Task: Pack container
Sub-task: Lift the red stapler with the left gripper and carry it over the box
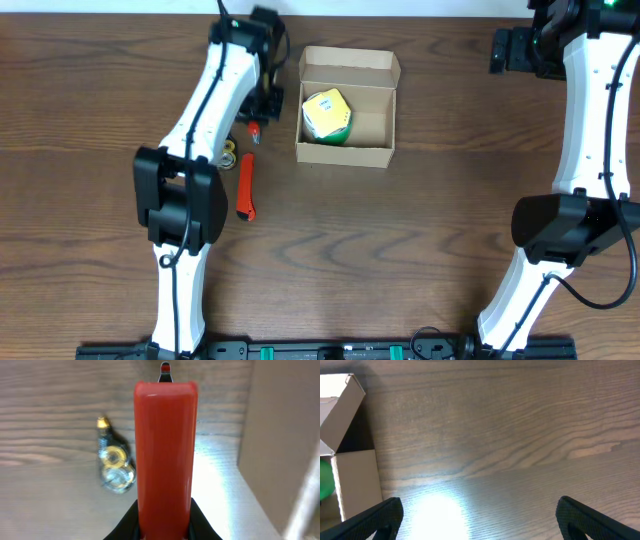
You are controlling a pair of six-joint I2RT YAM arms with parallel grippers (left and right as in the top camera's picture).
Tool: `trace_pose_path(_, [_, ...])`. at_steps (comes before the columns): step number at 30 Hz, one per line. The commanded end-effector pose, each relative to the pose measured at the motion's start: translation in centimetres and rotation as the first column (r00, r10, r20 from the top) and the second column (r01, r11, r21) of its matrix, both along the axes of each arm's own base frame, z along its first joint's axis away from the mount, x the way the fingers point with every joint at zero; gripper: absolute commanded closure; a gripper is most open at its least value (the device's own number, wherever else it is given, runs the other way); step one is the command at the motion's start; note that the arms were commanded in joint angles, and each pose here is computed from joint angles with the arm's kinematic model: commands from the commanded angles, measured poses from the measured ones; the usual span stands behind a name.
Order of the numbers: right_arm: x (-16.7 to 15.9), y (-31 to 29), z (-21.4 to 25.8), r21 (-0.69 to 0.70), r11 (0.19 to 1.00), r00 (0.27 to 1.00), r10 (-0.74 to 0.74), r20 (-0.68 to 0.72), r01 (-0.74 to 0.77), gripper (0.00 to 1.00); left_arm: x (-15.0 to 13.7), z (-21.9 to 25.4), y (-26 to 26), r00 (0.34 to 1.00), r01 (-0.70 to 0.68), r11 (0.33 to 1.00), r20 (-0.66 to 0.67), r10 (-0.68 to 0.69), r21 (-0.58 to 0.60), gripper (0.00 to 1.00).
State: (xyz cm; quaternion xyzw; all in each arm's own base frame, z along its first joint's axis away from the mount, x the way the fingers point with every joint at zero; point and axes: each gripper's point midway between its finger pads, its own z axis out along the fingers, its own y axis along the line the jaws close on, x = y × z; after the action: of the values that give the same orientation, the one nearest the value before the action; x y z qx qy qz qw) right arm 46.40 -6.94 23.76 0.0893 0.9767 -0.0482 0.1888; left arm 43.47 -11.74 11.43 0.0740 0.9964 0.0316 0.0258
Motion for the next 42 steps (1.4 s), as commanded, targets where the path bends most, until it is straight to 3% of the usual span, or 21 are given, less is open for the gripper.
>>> trace_pose_path(1, [0.1,0.1,-0.3,0.004,1.0,1.0,-0.007,-0.006,0.007,0.01,0.9,3.8,0.8,0.996,-0.025,0.999,0.082,0.023,0.021,0.94])
trace_pose_path(9, [0.1,0.1,-0.3,0.004,1.0,1.0,-0.007,-0.006,0.007,0.01,-0.6,10.4,-1.0,0.986,-0.024,0.999,0.165,0.029,-0.033,0.94])
trace_pose_path(19, [0.1,0.1,-0.3,0.004,1.0,1.0,-0.007,-0.006,0.007,0.01,-4.0,13.7,-11.8,0.945,0.174,0.982,0.294,-0.146,-0.073,0.94])
trace_pose_path(29, [0.1,0.1,-0.3,0.004,1.0,1.0,-0.007,-0.006,0.007,0.01,-4.5,11.8,-16.5,0.949,0.13,0.983,0.302,-0.086,-0.129,0.94])
trace_pose_path(42, [0.1,0.1,-0.3,0.004,1.0,1.0,-0.007,-0.006,0.007,0.01,-3.6,2.8,-20.2,0.989,0.109,0.977,0.12,-0.088,-0.183,0.95])
